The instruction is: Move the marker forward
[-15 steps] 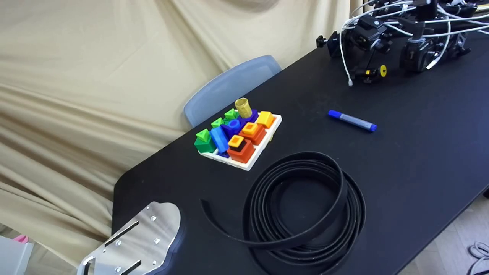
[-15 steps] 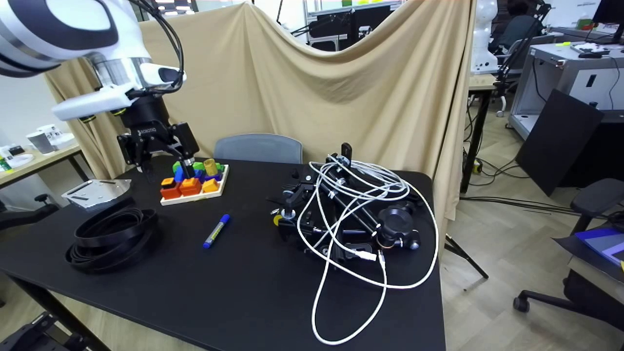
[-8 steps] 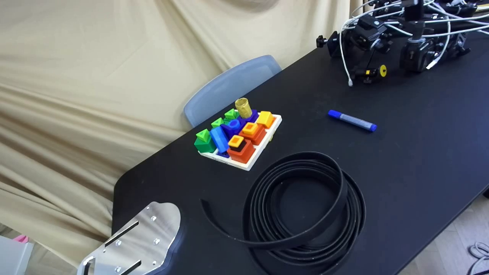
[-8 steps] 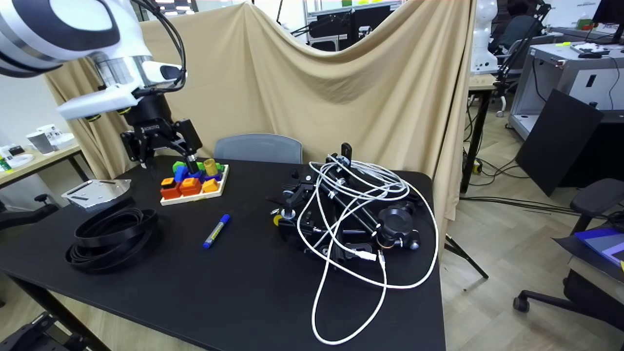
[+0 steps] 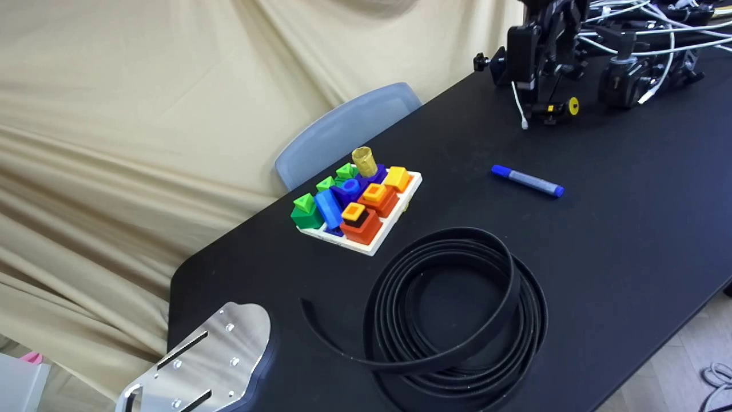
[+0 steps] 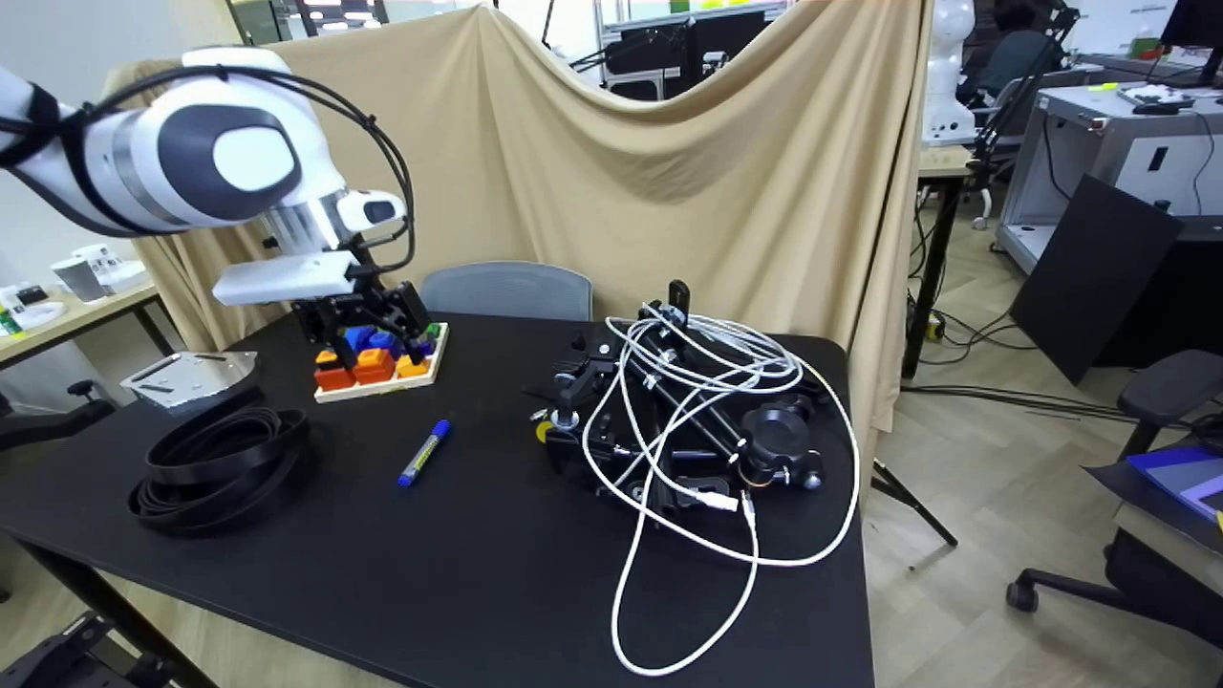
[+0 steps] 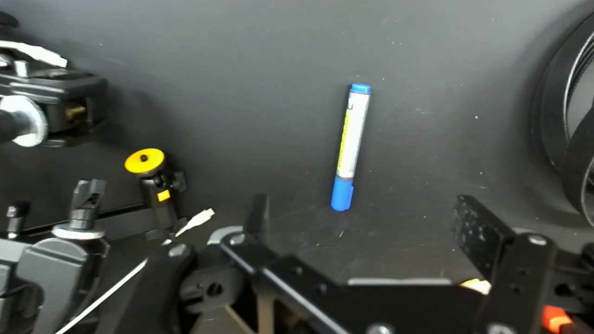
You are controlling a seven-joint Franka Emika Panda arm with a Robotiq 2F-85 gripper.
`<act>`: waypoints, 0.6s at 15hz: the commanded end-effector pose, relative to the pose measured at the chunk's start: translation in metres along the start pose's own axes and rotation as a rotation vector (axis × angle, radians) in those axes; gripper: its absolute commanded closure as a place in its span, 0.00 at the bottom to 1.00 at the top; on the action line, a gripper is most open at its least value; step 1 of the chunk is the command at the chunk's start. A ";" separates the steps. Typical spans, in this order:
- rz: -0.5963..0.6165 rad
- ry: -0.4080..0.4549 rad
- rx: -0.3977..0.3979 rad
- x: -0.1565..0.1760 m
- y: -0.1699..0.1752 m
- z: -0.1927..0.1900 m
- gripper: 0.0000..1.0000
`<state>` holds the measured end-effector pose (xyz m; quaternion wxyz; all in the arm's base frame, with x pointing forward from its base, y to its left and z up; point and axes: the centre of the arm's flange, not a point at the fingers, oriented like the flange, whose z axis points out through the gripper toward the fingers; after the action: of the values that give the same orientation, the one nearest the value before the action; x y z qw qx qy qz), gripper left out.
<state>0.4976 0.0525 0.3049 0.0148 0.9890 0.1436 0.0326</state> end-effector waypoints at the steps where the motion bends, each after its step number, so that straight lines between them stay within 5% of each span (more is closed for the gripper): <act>1: -0.056 -0.002 0.078 0.036 0.003 0.042 0.00; 9: -0.012 -0.037 0.141 0.071 0.011 0.120 0.00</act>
<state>0.5521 0.0576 0.2081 -0.0444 0.9856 0.1633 0.0052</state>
